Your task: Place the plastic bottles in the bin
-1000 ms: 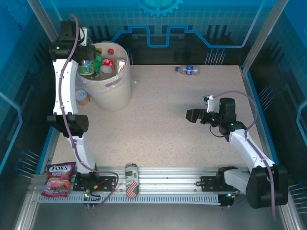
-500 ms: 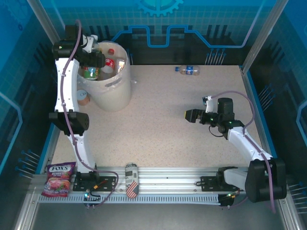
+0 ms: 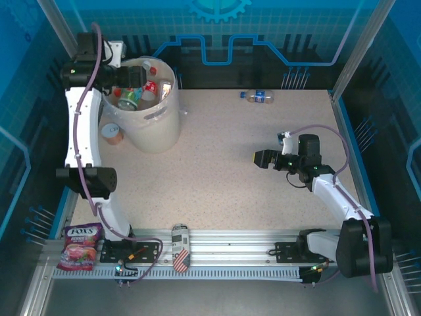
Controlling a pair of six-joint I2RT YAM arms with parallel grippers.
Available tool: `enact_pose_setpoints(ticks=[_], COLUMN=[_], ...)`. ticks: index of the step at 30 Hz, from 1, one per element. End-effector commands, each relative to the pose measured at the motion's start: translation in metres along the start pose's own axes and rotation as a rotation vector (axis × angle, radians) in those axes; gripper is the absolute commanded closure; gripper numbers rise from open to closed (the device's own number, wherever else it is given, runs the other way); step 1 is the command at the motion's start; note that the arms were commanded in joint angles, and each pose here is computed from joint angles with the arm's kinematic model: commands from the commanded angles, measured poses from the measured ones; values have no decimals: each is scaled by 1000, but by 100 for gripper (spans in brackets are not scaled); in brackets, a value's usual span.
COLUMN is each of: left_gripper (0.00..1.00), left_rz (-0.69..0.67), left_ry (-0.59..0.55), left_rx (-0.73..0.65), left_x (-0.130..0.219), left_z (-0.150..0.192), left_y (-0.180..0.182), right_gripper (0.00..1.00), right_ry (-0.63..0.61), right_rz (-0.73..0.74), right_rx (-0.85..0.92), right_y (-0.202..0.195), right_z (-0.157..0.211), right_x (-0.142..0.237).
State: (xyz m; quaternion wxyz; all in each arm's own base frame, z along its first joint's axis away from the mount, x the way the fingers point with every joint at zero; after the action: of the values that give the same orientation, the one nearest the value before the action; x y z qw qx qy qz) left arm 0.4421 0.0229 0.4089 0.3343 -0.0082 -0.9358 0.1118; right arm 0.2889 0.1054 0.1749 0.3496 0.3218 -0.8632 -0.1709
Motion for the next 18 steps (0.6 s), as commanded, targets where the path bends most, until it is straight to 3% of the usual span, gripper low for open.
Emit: enact_pose_setpoints(ticks=[1, 5, 12, 18], left_gripper=[1, 4, 27, 38], left_rz=[-37, -55, -94, -159], left_ry=[-42, 6, 73, 133], left_rx=[3, -19, -19, -43], left_x=[1, -20, -61, -87], left_z=[-6, 4, 18, 35], left_y=[6, 6, 8, 16], right_gripper=[0, 0, 0, 0], right_ry=[-21, -15, -9, -4], right_rz=[3, -2, 4, 18], right_rx=[10, 8, 10, 16], right_y=[-1, 0, 0, -1], right_z=[-9, -8, -6, -5], right_x=[1, -1, -1, 1])
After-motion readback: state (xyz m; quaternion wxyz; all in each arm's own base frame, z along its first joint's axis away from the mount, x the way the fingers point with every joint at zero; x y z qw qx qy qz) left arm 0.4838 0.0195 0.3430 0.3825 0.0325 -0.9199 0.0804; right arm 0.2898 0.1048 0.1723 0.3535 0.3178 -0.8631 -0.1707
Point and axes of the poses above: each hand's point on the last joint's axis, 136 mm out from that joint toward the fingers, its own x axis back along the fingers, its own y axis along the line the jaws close on, z = x × y, the point moved 4 cm from there along x, back along the fingers, and after that the axes turned 9 degrees about x, right-handed, at the moved point
